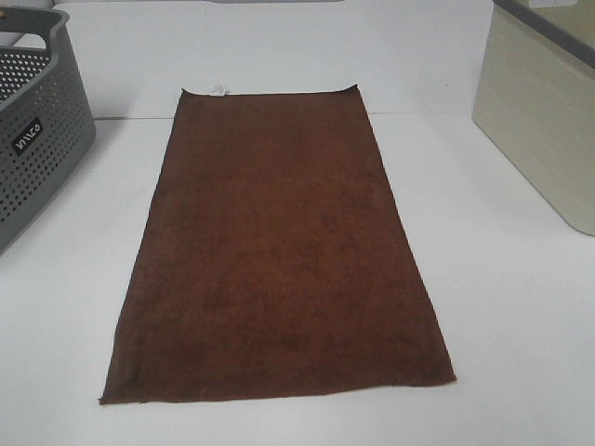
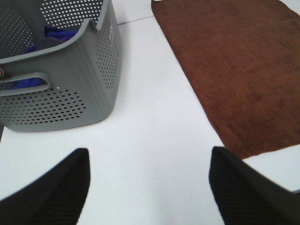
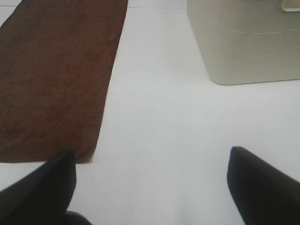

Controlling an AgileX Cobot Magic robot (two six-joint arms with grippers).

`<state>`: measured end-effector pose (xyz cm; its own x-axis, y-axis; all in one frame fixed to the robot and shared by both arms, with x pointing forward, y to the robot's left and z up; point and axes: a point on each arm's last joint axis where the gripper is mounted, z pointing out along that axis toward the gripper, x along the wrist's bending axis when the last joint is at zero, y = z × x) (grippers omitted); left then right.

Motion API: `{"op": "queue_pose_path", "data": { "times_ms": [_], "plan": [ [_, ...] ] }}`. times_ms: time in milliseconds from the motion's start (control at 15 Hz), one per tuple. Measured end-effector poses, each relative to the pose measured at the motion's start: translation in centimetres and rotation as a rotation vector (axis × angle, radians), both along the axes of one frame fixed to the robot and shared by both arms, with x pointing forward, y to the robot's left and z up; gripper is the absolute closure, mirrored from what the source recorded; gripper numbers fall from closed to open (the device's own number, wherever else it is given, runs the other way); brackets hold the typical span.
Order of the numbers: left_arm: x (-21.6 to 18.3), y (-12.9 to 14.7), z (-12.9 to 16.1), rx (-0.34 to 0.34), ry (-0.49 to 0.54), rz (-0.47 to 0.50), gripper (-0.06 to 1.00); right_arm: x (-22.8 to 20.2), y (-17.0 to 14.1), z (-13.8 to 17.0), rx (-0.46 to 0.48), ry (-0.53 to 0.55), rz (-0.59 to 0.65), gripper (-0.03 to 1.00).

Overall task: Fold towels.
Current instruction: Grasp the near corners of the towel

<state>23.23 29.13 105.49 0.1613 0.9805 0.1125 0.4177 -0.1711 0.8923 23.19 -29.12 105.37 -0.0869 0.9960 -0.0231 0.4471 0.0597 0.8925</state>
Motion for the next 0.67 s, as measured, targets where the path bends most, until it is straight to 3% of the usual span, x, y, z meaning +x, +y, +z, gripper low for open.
{"op": "queue_pose_path", "data": {
  "times_ms": [133,200,333,400,533,600,667],
  "plan": [
    [0.0,0.0,0.3,-0.014,-0.022,0.008,0.26,0.0,0.0,0.0,0.0,0.001,0.0,0.14],
    [0.2,0.1,0.9,-0.031,-0.087,0.02,0.26,0.3,0.0,0.2,0.001,0.012,-0.001,0.14],
    [2.5,0.2,2.3,-0.12,-0.229,0.065,0.26,2.4,-0.1,1.2,0.005,0.058,-0.005,0.15],
    [4.0,0.2,2.0,-0.174,-0.221,0.083,0.26,3.7,-0.1,1.4,0.01,0.108,-0.01,0.16],
    [7.4,0.0,0.1,-0.292,-0.097,0.109,0.26,6.7,0.1,1.2,0.053,0.255,-0.011,0.17],
    [9.1,-0.3,-0.8,-0.358,0.017,0.123,0.26,8.1,0.3,0.7,0.085,0.341,-0.004,0.17],
    [10.0,-0.4,-1.4,-0.384,0.077,0.131,0.26,9.7,0.6,0.0,0.127,0.438,0.003,0.18]
  ]
}}
